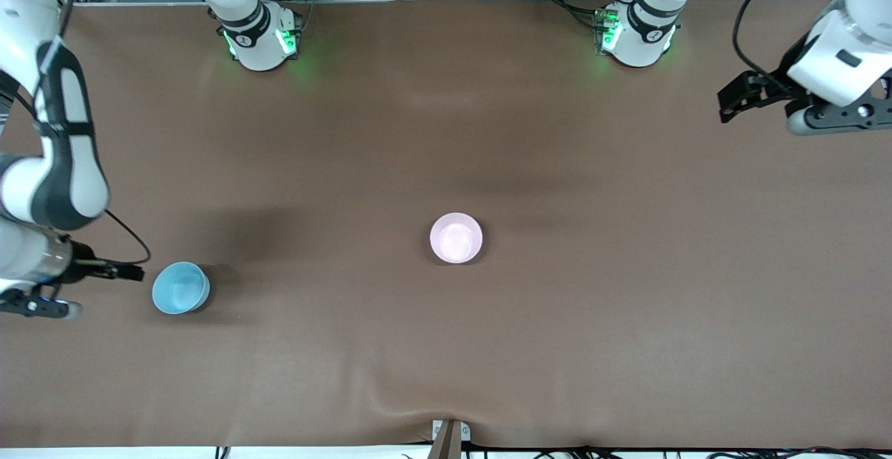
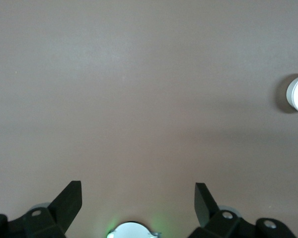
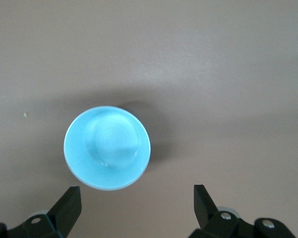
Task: Stack pink and blue bowls on white bowl
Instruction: 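Lower the right gripper and grasp the light blue bowl rim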
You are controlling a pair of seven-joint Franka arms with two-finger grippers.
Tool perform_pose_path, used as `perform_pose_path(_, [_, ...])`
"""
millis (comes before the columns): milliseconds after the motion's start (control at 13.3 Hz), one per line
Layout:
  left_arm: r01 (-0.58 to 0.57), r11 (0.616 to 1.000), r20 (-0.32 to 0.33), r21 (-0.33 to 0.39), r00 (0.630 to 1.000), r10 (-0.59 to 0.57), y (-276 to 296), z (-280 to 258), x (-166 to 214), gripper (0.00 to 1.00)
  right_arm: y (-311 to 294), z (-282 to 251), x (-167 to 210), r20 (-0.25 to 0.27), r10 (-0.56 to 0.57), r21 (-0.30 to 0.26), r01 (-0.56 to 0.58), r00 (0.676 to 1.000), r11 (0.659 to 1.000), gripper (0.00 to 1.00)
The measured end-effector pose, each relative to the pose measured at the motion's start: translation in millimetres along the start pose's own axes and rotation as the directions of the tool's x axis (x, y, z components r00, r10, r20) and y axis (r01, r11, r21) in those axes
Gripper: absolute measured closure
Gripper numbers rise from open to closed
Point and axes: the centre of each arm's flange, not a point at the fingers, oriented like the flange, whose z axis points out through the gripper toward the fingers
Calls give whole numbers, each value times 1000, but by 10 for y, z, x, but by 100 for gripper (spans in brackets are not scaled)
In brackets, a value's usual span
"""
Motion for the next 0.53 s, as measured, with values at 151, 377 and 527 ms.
perform_pose_path(151, [-27, 999, 0, -18, 1000, 27, -329, 5, 48, 0, 0, 323, 42, 5, 0, 1, 0, 1000, 1000, 0])
perform_pose_path(377, [-32, 999, -13, -26, 999, 32, -508, -56, 55, 0, 97, 684, 15, 36, 13, 2, -13, 999, 1000, 0])
perform_pose_path(527, [-33, 999, -16, -26, 999, 33, -503, -71, 47, 0, 95, 893, -28, 7, 12, 2, -13, 1000, 1000, 0])
